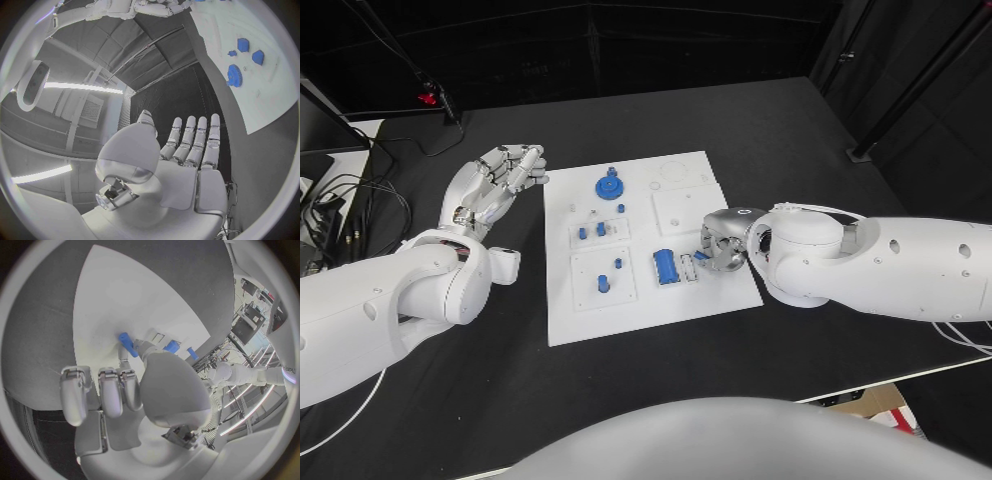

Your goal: Assemble the parts on the task board

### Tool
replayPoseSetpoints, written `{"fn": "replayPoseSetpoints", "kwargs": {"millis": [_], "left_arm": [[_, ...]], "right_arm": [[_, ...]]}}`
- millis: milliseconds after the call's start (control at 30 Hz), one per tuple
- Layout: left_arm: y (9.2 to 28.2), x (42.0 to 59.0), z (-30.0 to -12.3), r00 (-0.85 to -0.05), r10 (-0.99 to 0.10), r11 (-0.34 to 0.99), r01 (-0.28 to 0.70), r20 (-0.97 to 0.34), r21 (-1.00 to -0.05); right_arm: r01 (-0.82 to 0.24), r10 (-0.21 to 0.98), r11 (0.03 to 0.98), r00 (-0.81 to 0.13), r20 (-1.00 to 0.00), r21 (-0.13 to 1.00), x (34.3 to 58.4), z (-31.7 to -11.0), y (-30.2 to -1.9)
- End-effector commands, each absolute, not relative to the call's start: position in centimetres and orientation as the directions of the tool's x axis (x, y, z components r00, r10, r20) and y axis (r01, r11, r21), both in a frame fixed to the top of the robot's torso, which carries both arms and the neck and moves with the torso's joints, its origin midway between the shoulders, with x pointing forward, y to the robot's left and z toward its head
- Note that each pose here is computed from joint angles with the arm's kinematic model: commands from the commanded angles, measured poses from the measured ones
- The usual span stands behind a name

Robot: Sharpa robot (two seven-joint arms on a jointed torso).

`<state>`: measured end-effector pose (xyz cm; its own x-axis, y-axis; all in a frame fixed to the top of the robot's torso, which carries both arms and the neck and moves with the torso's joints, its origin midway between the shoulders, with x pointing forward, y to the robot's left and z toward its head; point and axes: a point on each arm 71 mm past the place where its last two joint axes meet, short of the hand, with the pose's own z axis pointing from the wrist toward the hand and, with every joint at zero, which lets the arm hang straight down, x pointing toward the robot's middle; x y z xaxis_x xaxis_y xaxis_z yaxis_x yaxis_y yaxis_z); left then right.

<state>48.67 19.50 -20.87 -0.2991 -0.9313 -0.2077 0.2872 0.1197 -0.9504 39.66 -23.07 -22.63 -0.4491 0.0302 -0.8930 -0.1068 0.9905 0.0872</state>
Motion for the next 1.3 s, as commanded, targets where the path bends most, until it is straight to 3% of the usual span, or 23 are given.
{"fn": "replayPoseSetpoints", "kwargs": {"millis": [33, 600, 1000, 1300], "left_arm": [[19.4, 48.6, -20.6, -0.307, -0.930, 0.107, 0.304, -0.204, -0.947], [19.4, 48.7, -20.7, -0.307, -0.930, 0.108, 0.301, -0.203, -0.947], [19.4, 48.7, -20.7, -0.307, -0.929, 0.109, 0.300, -0.204, -0.948], [19.3, 48.7, -20.8, -0.309, -0.929, 0.108, 0.299, -0.203, -0.948]], "right_arm": [[-0.053, 0.079, 0.992, -0.478, -0.875, 0.119, 39.4, -23.4, -23.8], [0.030, 0.374, 0.916, -0.420, -0.827, 0.399, 38.5, -22.2, -25.2], [0.214, 0.683, 0.718, -0.400, -0.612, 0.662, 37.9, -22.2, -26.7], [0.333, 0.796, 0.583, -0.416, -0.440, 0.741, 37.8, -22.8, -27.0]]}}
